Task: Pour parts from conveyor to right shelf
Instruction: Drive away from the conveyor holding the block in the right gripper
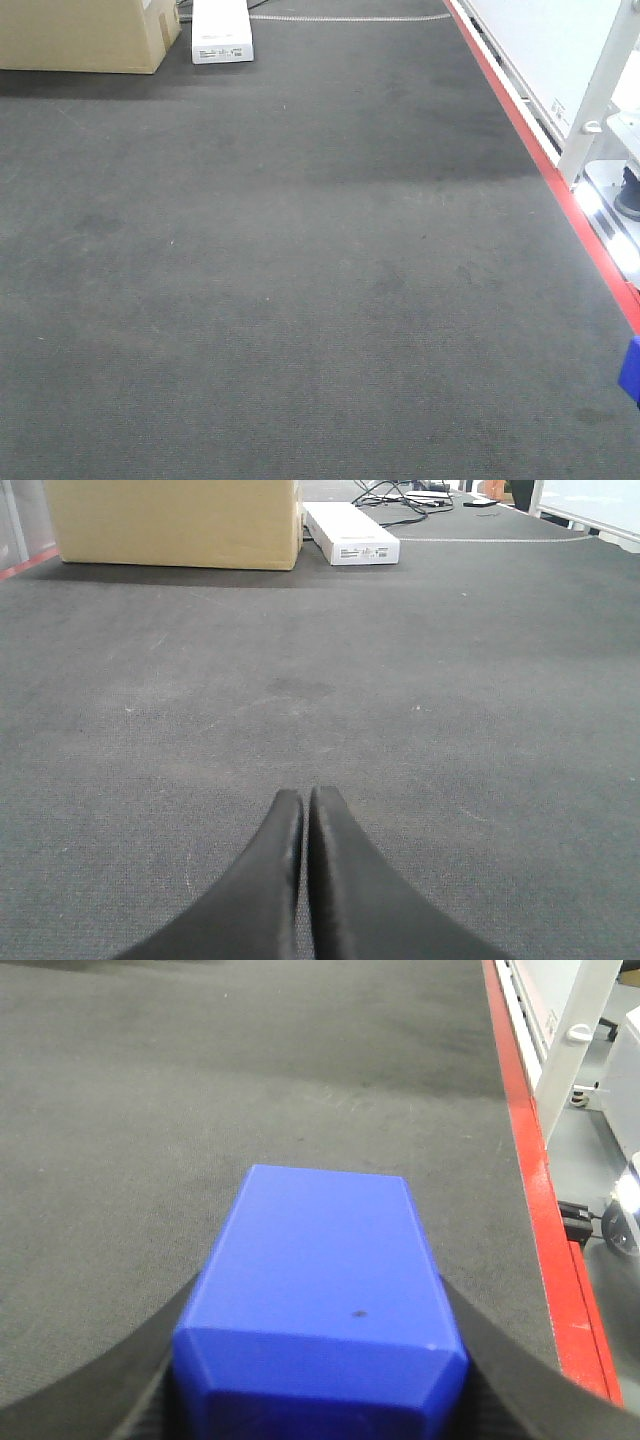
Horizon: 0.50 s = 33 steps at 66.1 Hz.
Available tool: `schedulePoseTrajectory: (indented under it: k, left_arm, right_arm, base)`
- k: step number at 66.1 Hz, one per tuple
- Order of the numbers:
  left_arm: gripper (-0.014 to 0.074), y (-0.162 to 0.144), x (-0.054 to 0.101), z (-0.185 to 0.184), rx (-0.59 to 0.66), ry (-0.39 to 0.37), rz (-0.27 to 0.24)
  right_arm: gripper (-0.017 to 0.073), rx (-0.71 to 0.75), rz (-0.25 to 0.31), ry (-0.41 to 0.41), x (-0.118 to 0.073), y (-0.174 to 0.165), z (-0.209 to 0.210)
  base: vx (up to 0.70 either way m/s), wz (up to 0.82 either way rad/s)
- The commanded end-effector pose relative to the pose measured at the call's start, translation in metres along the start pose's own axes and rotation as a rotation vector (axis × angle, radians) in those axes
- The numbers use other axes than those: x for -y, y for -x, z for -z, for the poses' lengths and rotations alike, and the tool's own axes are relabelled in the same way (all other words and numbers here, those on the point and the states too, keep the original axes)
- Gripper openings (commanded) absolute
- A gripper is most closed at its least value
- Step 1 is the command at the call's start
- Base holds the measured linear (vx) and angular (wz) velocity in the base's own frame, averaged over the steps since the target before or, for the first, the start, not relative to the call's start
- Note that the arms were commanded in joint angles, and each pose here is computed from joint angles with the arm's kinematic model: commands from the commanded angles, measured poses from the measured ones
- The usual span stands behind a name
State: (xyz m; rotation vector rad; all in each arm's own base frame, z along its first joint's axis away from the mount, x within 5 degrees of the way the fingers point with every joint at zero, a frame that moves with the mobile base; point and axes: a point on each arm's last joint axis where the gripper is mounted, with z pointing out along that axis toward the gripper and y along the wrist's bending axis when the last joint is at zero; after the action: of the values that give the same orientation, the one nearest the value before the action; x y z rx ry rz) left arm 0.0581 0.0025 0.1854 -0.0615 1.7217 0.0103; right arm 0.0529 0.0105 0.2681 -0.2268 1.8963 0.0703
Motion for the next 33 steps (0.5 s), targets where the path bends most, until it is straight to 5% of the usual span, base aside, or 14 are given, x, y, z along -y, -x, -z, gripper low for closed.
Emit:
schedulePoseTrajectory:
  k: [1, 33]
  left_arm:
    - [-0.0006, 0.0122, 0.0008, 0.0006, 0.077, -0.010, 0.016]
    - [-0.0006, 0.0122, 0.0008, 0.0006, 0.077, -0.010, 0.016]
  right_arm:
    - [-0.0005, 0.091, 0.004, -0.013, 0.0015, 0.0140, 0.0031]
    - [-0.0005, 0.091, 0.004, -0.013, 0.0015, 0.0140, 0.0031]
  base:
    - [0.00, 0.00]
    - [0.00, 0.00]
